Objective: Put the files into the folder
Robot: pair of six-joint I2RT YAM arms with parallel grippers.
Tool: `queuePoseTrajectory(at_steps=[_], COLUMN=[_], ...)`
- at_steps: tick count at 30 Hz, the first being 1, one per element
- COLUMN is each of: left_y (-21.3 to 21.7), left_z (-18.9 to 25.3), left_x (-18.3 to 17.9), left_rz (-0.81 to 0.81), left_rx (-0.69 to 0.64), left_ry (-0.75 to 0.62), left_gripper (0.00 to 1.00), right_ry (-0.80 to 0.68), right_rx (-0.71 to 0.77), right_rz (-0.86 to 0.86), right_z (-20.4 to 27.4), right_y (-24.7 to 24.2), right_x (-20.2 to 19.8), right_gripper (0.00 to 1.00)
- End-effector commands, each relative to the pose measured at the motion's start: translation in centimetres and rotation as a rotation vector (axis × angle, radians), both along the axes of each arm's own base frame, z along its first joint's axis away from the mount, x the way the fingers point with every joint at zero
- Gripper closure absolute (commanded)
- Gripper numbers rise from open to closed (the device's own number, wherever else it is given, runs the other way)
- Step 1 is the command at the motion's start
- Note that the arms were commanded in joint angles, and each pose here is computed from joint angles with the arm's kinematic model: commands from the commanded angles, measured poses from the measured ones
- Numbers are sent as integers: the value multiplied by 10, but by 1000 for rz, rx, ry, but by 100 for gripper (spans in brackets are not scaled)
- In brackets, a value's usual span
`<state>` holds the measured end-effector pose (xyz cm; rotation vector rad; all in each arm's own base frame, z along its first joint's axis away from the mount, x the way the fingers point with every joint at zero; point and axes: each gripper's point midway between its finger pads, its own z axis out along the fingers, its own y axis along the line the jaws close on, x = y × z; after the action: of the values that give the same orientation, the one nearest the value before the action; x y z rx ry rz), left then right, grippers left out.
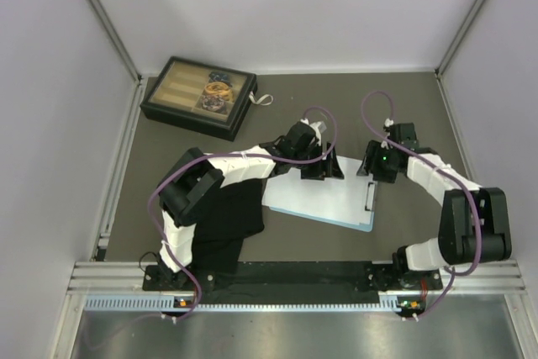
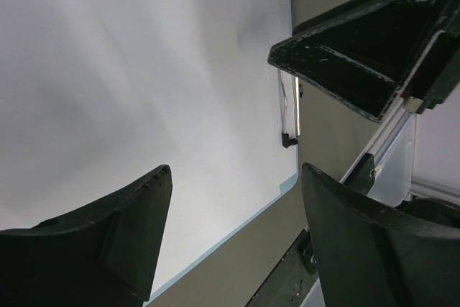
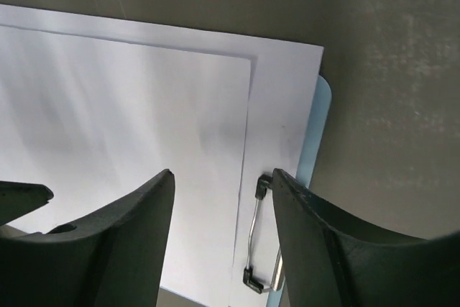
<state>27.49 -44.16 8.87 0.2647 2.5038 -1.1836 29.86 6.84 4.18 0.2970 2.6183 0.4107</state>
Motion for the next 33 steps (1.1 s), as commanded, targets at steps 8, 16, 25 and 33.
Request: queuePoseTrajectory(at_steps=[8,16,25,33], left_y=[2,3,4,8], left_z=[-17,-40,-56,-65], left_x=[12,12,6,1], left_rz=[-26,-14,-16,-14], left_rx=[105,121,124,129], left_ry=[-45,-17,24,41], left_gripper=[24,24,25,25], right_ry=[43,99,106,100], right_rx=[-36,-24,11,59], right_rz=[-116,-104,-95,-167], right_z=[7,-13,-23,-36], right_y=[-14,-11,-5,-1], right_x=[-37,-45,-49,-50], right_gripper=[73,74,82,83])
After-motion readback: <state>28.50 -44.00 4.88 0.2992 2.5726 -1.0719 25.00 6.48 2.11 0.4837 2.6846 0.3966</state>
